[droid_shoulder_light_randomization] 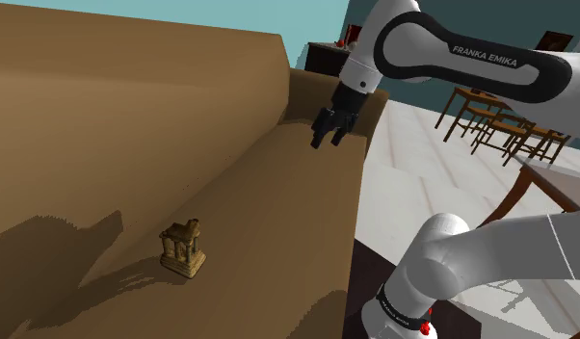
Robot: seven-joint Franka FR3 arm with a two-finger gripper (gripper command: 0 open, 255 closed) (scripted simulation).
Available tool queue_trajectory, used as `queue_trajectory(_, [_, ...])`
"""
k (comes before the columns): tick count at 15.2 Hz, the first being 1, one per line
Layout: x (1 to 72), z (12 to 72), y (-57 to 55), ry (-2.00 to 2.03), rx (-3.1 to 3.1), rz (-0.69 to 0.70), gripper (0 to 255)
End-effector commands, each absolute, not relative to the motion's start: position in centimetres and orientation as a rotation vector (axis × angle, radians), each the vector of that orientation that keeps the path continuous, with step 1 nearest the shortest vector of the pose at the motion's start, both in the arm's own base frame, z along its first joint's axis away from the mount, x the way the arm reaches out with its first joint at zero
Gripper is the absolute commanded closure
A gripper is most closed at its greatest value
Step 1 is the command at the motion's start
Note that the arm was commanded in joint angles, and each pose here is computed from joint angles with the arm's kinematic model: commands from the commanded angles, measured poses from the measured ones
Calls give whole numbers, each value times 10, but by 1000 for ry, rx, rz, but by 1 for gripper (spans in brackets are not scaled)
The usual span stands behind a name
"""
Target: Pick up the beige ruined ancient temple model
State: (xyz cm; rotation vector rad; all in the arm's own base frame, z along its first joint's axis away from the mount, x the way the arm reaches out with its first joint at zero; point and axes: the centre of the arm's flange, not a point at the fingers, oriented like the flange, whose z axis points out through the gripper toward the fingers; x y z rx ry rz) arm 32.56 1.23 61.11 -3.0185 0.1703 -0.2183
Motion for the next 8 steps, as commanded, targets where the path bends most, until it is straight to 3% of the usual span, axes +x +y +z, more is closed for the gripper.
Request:
queue_trajectory(1, [326, 611, 12, 170, -3019, -218, 0])
queue_trajectory(8, [381, 587, 91, -65, -3060, -156, 0])
